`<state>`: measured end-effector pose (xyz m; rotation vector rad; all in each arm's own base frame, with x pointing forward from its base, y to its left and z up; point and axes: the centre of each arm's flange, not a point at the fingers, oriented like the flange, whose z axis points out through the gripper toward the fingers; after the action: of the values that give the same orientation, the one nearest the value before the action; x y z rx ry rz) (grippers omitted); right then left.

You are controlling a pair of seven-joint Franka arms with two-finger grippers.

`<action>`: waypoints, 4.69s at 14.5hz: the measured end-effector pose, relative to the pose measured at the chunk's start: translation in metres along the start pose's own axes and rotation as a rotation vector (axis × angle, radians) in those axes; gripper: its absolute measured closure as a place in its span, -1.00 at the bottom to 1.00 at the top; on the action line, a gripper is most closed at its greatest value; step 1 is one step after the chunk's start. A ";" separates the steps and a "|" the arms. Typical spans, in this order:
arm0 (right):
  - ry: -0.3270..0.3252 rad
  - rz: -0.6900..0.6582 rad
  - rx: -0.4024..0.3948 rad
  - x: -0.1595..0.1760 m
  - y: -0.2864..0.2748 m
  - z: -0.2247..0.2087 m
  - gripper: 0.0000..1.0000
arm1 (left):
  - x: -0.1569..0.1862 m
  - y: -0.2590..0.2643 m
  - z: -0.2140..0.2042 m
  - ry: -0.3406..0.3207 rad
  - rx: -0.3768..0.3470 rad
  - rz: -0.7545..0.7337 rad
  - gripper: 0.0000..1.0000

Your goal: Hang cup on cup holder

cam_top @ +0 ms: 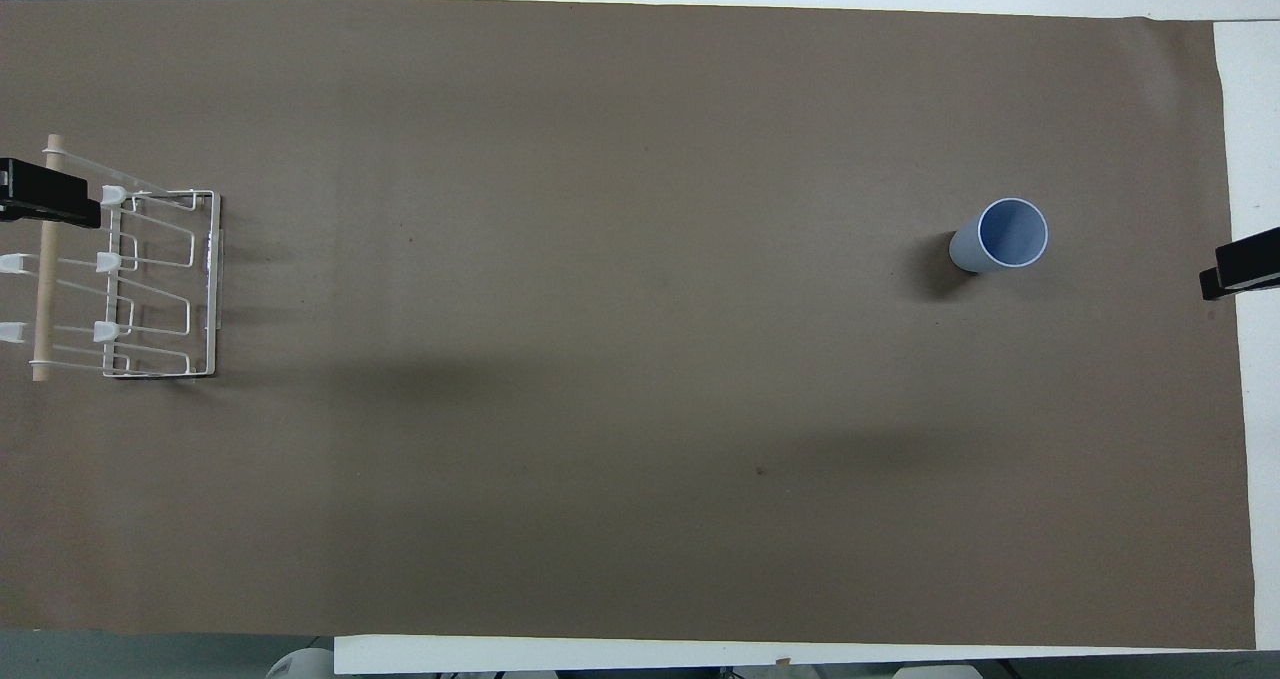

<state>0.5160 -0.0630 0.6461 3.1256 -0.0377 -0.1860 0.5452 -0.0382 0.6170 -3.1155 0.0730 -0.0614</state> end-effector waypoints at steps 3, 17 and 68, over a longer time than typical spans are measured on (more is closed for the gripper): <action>0.000 0.000 0.000 0.000 0.000 0.000 -1.00 | 0.000 0.000 0.000 0.000 0.000 0.000 -1.00; 0.136 -0.081 0.047 0.121 0.007 0.198 -0.85 | 0.000 -0.001 0.000 0.000 0.000 -0.002 -1.00; -0.196 0.336 1.090 0.032 -0.454 0.164 0.91 | -0.028 0.153 0.013 -0.132 -0.377 -1.207 -1.00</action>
<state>0.5387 0.3890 0.4744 4.0264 -0.9680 -0.6557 0.5103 -0.1890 0.5992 -2.9143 -1.9233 0.1527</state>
